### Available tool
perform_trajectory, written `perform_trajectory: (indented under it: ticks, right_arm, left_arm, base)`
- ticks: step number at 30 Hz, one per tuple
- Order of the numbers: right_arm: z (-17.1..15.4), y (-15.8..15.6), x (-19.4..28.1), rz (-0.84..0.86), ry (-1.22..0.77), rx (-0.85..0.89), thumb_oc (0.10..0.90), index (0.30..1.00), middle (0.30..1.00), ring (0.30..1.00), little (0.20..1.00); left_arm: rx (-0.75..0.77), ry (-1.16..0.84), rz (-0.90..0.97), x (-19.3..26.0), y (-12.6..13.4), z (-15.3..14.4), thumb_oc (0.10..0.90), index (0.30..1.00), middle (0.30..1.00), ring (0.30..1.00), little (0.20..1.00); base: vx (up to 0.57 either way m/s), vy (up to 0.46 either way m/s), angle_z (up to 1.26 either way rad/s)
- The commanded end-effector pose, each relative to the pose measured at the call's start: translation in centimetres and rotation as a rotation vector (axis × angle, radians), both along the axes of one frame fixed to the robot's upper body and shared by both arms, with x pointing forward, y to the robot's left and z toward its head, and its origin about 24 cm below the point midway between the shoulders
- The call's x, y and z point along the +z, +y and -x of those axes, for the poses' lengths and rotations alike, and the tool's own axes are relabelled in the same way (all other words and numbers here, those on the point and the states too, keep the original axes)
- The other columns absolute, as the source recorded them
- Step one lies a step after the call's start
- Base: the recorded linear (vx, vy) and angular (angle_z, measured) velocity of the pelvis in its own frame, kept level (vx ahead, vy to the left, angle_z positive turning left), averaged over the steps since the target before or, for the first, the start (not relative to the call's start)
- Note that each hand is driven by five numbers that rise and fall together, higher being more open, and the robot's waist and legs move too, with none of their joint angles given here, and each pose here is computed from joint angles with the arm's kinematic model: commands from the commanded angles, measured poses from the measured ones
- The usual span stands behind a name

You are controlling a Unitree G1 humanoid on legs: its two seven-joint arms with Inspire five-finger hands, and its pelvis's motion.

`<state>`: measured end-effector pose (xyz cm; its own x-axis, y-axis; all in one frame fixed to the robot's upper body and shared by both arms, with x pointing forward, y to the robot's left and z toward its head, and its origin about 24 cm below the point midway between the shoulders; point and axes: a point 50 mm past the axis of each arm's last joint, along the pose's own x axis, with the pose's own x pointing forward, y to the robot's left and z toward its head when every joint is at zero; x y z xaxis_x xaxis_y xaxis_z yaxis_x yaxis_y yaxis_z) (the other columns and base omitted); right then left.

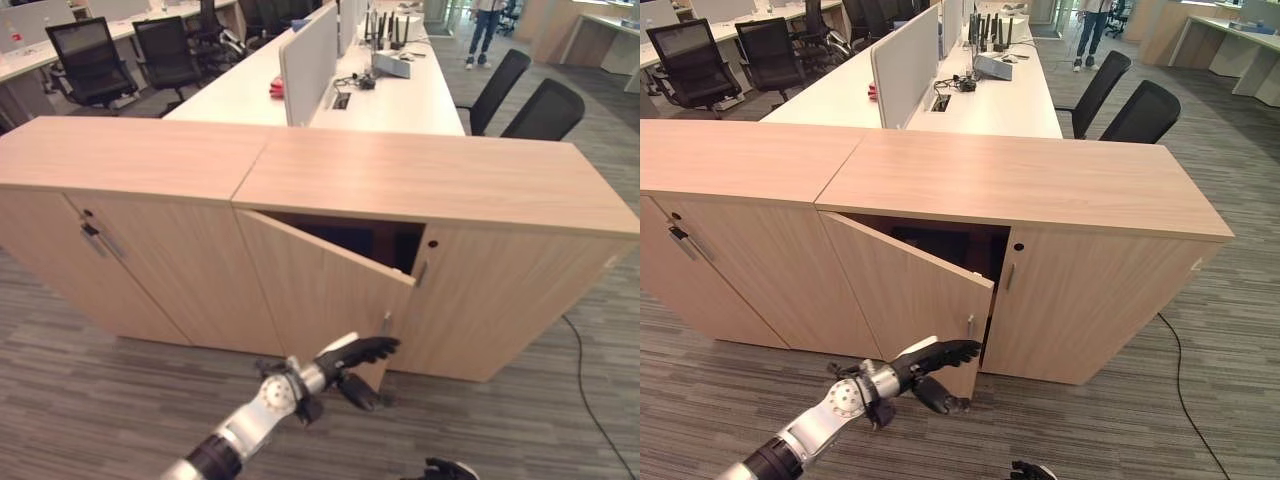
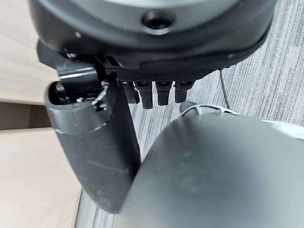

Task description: Put the empty folder in the office cabinet

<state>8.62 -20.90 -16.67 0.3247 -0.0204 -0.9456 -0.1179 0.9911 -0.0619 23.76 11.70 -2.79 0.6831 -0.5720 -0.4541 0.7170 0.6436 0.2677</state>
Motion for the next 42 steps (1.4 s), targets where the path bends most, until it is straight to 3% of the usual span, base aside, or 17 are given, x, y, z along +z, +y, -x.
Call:
perform_trajectory:
  ticks: [1,6,9,13,19,26,27,31,32,33,38,42]
  right_arm:
    - [3.7,-1.5,-0.5,0.056,0.151,0.042,0.800,0.900,0.900,0.900,0.900]
    - [1.6,-1.9,0.0,0.057,0.079,0.087,0.800,0.900,0.900,0.900,0.900]
    - [-1.1,-1.1,0.6,0.041,-0.023,0.145,0.800,0.900,0.900,0.900,0.900]
    - [-1.8,-1.8,1.1,0.062,-0.055,0.171,0.800,0.900,0.900,0.900,0.900]
    - [-0.8,-2.7,1.0,0.094,-0.010,0.194,0.800,0.900,0.900,0.900,0.900]
    - [1.3,-3.3,0.5,0.102,0.057,0.158,0.800,0.900,0.900,0.900,0.900]
    - [1.3,-3.3,0.5,0.102,0.057,0.158,0.800,0.900,0.900,0.900,0.900]
    - [3.1,-3.9,0.4,0.117,0.104,0.133,0.800,0.900,0.900,0.900,0.900]
    - [3.1,-3.9,0.4,0.117,0.104,0.132,0.800,0.900,0.900,0.900,0.900]
    - [3.5,-4.1,0.4,0.117,0.115,0.125,0.800,0.900,0.900,0.900,0.900]
    - [3.4,-4.0,0.4,0.112,0.106,0.114,0.800,0.900,0.900,0.900,0.900]
    - [3.5,-4.6,0.5,0.131,0.114,0.093,0.800,0.900,0.900,0.900,0.900]
  left_arm:
    - [-0.028,-0.239,0.116,5.1,-1.2,-3.0,0.800,0.900,0.900,0.900,0.900]
    - [0.014,-0.221,0.044,4.3,1.0,-2.8,0.800,0.900,0.900,0.900,0.900]
    - [0.040,-0.305,-0.104,4.8,2.5,-4.1,0.800,0.900,0.900,0.900,0.900]
    - [0.136,-0.409,-0.177,6.1,3.8,-6.0,0.800,0.900,0.900,0.900,0.900]
    - [0.245,-0.552,-0.307,7.9,4.7,-9.0,0.800,0.900,0.900,0.900,0.900]
    - [0.285,-0.568,-0.602,8.2,9.2,-11.1,0.800,0.900,0.900,0.900,0.900]
    - [0.285,-0.568,-0.602,8.2,9.2,-11.1,0.800,0.900,0.900,0.900,0.900]
    - [0.351,-0.507,-0.788,8.0,13.8,-11.0,0.800,0.900,0.900,0.900,0.900]
    - [0.351,-0.508,-0.788,8.0,13.8,-11.0,0.800,0.900,0.900,0.900,0.900]
    - [0.360,-0.420,-0.898,6.8,16.1,-10.2,0.800,0.900,0.900,0.900,0.900]
    - [0.424,-0.362,-0.915,6.1,17.8,-9.3,0.800,0.900,0.900,0.900,0.900]
    - [0.404,-0.331,-0.816,4.4,16.7,-8.1,0.800,0.900,0.900,0.900,0.900]
  base:
    - [0.05,-0.191,-0.08]
    - [0.05,-0.193,-0.17]
    - [0.04,-0.281,-0.19]
    - [-0.01,-0.141,-0.19]
    - [-0.07,-0.014,-0.39]
    - [0.04,0.041,-0.35]
    - [0.02,0.045,-0.19]
    - [0.01,0.045,-0.16]
    - [0.02,0.043,-0.26]
    - [0.01,0.032,-0.13]
    - [0.00,0.013,-0.04]
    - [0.00,0.005,0.02]
